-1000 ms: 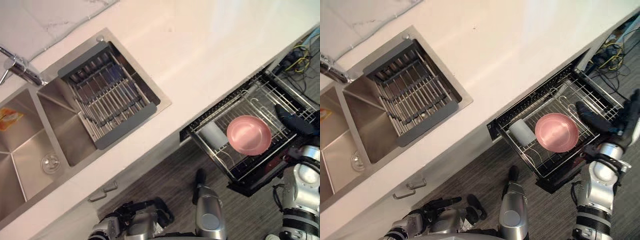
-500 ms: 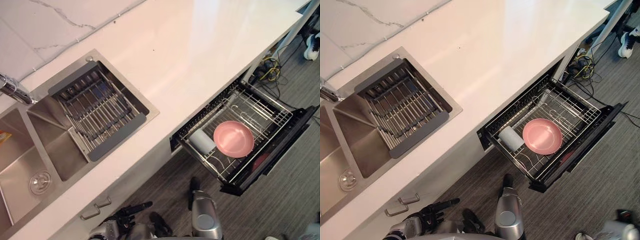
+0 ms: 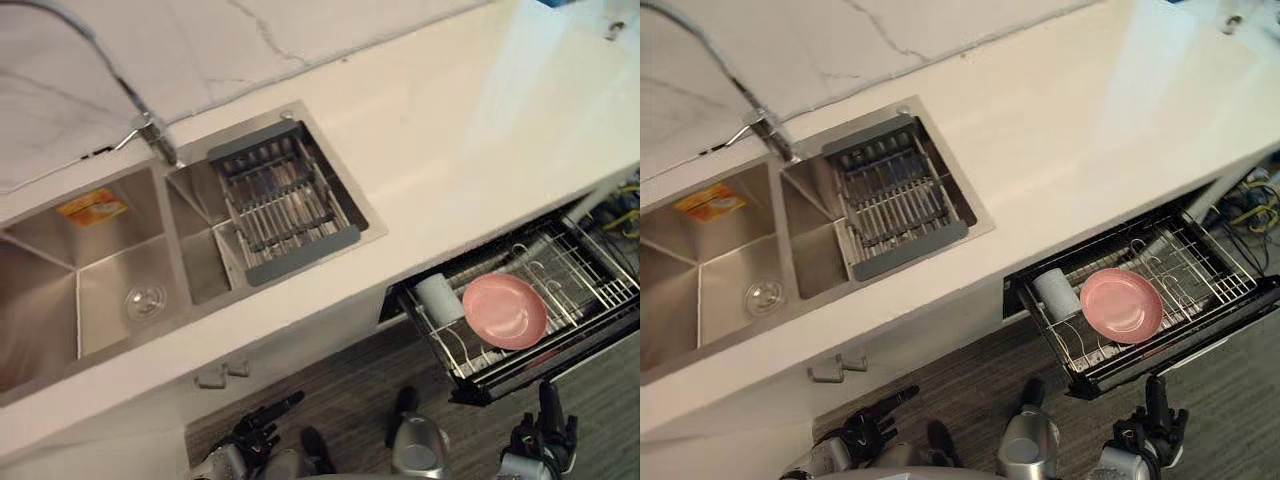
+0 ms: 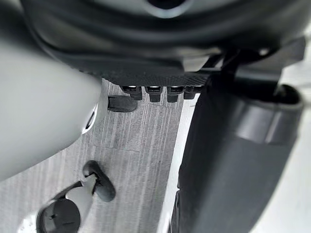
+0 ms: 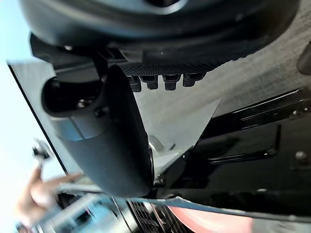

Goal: Walk over to the sink, pick up the cup, carry it to the dishwasher, place the cup inside the dishwasher, then close the dishwasher door

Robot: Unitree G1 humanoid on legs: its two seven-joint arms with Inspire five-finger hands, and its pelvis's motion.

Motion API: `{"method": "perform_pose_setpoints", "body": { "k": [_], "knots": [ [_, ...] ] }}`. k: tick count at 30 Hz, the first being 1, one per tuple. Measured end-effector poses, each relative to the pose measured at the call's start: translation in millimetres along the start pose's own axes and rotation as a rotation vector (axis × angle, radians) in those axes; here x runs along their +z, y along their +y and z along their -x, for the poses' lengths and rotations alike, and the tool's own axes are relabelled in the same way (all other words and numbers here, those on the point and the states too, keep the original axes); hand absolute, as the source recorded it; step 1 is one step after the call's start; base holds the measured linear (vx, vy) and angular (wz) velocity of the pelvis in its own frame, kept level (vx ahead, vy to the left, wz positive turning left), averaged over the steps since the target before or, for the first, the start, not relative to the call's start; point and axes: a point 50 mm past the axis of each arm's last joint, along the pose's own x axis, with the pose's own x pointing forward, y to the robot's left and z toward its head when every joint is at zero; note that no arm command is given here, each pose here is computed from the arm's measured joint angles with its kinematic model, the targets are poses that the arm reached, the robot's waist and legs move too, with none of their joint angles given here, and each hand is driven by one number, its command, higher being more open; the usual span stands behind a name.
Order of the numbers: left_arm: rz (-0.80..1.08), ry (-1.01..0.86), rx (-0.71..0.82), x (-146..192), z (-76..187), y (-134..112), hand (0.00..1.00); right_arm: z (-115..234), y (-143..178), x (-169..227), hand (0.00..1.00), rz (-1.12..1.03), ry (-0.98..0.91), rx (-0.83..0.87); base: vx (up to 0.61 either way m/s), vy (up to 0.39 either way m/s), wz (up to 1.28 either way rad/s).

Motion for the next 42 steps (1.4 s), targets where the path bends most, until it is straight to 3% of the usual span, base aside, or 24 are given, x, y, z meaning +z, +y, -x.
{"method": "perform_pose_setpoints", "body": {
  "k": [5, 12, 15, 20, 23, 26, 29, 31, 33, 36, 42],
  "knots": [
    [0.033, -0.024, -0.027, 4, 0, -1, 1.00, -20, 47, 2, 1.00, 0.052, 0.034, 0.134, -0.07, -0.015, 0.47],
    [0.033, 0.011, -0.017, -15, 5, 18, 1.00, -43, 175, 39, 1.00, 0.216, -0.005, 0.463, -0.10, -0.037, 0.36],
    [0.057, 0.014, -0.022, -21, 8, 28, 1.00, -42, 190, 45, 1.00, 0.220, -0.041, 0.517, -0.09, -0.065, 0.08],
    [0.155, -0.033, -0.216, -10, 6, 6, 1.00, -35, 212, 50, 1.00, 0.189, -0.094, 0.589, -0.14, -0.105, 0.07],
    [0.221, -0.077, -0.262, -3, 7, 3, 1.00, -26, 204, 47, 1.00, 0.200, -0.154, 0.629, -0.09, -0.154, 0.26],
    [0.262, -0.084, -0.260, -3, 8, 6, 1.00, -17, 174, 22, 1.00, 0.409, -0.106, 0.687, 0.04, -0.087, 0.06],
    [0.267, -0.099, -0.251, -4, 8, 9, 1.00, -6, 111, -28, 1.00, 0.574, 0.080, 0.635, 0.06, -0.047, 0.05],
    [0.268, -0.103, -0.237, -7, 10, 15, 1.00, 10, 44, -69, 1.00, 0.650, 0.287, 0.479, 0.08, -0.012, -0.19],
    [0.266, -0.106, -0.231, -8, 11, 17, 1.00, 9, 37, -66, 1.00, 0.694, 0.297, 0.471, 0.08, 0.055, -0.38],
    [0.211, -0.064, -0.152, -13, 16, 43, 1.00, 18, -6, -64, 1.00, 0.790, 0.334, 0.393, 0.15, 0.073, -0.29],
    [0.155, -0.004, -0.090, -19, 20, 62, 1.00, 33, -60, -66, 1.00, 0.807, 0.435, 0.215, 0.14, 0.073, -0.21]
  ]
}}
